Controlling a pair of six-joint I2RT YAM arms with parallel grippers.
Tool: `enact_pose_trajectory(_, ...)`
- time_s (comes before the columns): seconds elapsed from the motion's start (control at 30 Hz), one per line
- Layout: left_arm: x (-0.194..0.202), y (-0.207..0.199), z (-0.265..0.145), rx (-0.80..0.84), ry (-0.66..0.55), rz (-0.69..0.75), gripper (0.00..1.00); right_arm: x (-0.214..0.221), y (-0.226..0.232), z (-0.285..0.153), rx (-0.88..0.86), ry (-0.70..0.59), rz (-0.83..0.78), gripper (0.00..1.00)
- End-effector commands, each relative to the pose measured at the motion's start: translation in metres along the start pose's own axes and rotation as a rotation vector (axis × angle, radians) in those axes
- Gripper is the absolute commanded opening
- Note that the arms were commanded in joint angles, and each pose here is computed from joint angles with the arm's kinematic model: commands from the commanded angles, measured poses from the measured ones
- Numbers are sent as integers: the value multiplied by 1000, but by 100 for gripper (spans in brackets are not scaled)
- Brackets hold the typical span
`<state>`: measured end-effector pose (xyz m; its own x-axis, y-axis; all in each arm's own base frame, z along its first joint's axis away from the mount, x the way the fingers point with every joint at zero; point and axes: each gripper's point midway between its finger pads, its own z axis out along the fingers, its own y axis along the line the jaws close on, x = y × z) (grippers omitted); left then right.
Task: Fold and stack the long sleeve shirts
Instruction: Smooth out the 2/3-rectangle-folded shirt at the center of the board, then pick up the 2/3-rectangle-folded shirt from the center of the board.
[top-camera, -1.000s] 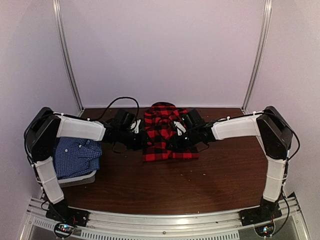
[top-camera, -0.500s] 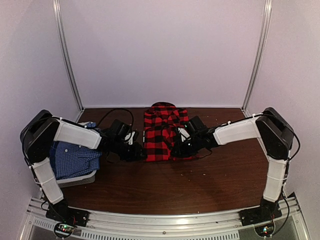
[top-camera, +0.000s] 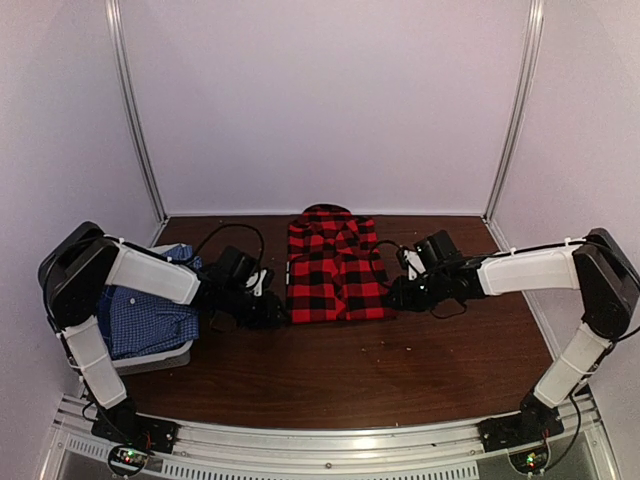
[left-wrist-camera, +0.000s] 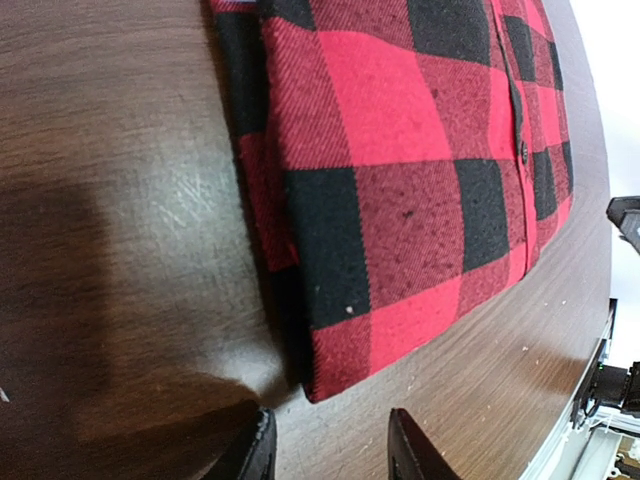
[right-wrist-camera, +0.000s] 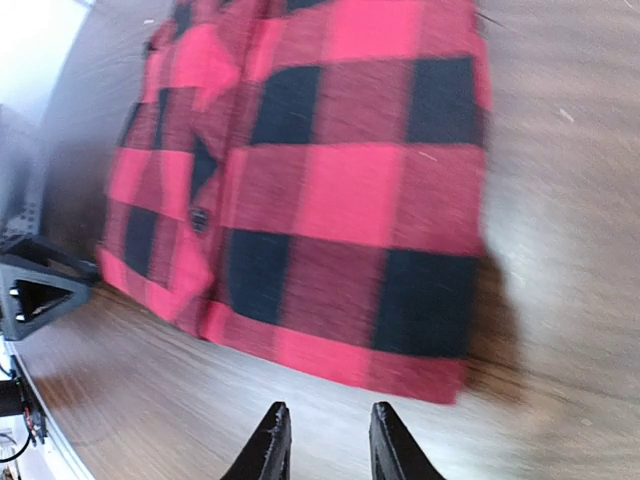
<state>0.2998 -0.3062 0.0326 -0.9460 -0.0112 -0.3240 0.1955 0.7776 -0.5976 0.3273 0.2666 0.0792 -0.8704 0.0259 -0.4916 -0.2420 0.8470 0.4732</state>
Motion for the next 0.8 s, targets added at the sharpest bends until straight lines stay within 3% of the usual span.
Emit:
enact_pose_trajectory(0.0, -12, -8, -6, 35, -52, 13, 39, 7, -27, -10, 52, -18, 48, 29)
enact_pose_trajectory(0.77, 3, -3, 11, 17, -10, -7, 39, 30, -52, 20, 37, 22, 108, 27)
